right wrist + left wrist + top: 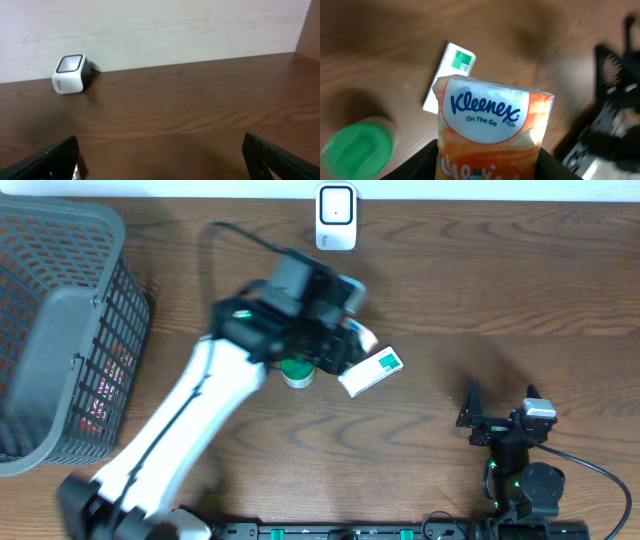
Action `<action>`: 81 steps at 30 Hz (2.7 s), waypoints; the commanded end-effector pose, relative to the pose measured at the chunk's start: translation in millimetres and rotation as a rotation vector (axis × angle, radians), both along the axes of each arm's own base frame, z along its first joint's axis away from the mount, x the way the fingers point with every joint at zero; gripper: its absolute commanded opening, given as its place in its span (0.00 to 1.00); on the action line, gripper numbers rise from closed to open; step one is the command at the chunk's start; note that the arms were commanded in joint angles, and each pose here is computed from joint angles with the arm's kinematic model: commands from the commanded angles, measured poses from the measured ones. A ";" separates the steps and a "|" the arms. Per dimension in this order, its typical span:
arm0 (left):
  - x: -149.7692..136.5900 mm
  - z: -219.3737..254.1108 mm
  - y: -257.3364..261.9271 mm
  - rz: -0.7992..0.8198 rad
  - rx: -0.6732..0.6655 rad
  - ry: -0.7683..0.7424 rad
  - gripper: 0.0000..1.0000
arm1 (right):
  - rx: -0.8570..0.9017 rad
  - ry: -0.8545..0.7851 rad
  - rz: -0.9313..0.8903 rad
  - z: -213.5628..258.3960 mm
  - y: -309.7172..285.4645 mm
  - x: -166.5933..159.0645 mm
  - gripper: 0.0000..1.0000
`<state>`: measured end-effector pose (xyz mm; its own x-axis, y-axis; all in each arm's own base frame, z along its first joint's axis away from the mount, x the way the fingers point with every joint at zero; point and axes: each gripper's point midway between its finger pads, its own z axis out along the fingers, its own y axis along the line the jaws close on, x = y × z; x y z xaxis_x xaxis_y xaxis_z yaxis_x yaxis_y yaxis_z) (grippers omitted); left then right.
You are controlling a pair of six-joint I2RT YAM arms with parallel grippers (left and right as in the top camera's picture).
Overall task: Scan the item barcode
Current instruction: 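Carry the Kleenex pack above the bottle and release it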
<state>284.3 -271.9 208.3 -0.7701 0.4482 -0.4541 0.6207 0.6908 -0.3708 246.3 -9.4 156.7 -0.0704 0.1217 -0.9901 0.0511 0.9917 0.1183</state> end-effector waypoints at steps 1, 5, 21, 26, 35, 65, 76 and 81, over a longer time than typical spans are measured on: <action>-1.7 -38.3 -15.4 -0.117 0.105 -0.019 0.52 | -0.013 -0.001 0.015 -0.2 3.0 -0.2 0.99; -1.4 -71.6 -31.2 -0.149 0.152 0.015 0.52 | -0.013 -0.001 0.015 -0.2 3.0 -0.2 0.99; 75.2 -79.4 0.0 0.903 0.111 0.074 0.52 | -0.013 -0.001 0.015 -0.2 3.0 -0.2 0.99; 71.5 -81.9 3.8 1.182 0.027 0.189 0.52 | -0.013 -0.001 0.015 -0.2 3.0 -0.2 0.99; 67.2 -111.8 -1.4 1.481 -0.018 0.244 0.53 | -0.013 -0.001 0.015 -0.2 3.0 -0.2 0.99; 108.3 -159.6 6.6 1.866 -0.232 0.461 0.54 | -0.013 -0.001 0.015 -0.2 3.0 -0.2 0.99; 117.8 -170.7 22.9 1.893 -0.208 0.456 0.80 | -0.013 -0.001 0.015 -0.2 3.0 -0.2 0.99; 118.3 -168.0 20.5 1.851 -0.195 0.449 0.89 | -0.013 -0.001 0.015 -0.2 3.0 -0.2 0.99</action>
